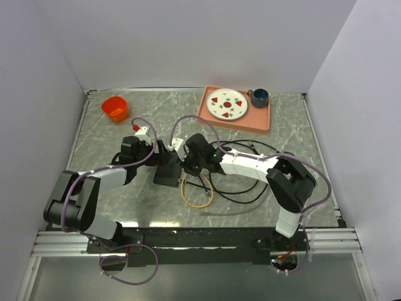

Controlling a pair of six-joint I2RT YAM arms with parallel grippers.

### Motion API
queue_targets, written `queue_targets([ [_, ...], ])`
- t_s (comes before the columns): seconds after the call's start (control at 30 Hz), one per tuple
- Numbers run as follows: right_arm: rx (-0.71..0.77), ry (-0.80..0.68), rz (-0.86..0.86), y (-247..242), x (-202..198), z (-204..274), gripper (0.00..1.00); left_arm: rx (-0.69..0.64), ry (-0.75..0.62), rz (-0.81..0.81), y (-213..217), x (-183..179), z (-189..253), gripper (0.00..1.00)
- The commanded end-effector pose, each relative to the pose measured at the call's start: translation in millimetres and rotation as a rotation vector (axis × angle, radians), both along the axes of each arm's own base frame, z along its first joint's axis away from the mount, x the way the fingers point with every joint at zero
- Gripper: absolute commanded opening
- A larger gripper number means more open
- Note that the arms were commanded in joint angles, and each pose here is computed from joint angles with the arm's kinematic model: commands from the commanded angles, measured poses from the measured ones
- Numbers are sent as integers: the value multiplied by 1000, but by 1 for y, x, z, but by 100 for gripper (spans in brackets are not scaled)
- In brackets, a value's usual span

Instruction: Insert the plug into the switch port

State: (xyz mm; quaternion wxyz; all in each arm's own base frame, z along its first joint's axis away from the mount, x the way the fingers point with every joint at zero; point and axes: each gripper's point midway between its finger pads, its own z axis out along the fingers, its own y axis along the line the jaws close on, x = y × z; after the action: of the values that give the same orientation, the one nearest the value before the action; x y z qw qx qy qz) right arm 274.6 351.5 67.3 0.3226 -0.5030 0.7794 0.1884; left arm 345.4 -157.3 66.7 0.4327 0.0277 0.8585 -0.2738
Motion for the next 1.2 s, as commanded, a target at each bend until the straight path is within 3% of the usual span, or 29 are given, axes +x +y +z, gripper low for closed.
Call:
queue_targets([
  [0.0,66,-79,-47,20,29,22,0,-57,-57,-57,-15,15,17,94],
  [0.23,14,-51,-70,18,36,-4,0,-76,7,-87,-25,25,2,85],
  [0.73,22,45,-69,14,23,-28,0,-115,34,-120,-40,49,4,83],
  [1.17,79,34,-127,16,9,-28,0,-68,101,-10,-16,18,1,99],
])
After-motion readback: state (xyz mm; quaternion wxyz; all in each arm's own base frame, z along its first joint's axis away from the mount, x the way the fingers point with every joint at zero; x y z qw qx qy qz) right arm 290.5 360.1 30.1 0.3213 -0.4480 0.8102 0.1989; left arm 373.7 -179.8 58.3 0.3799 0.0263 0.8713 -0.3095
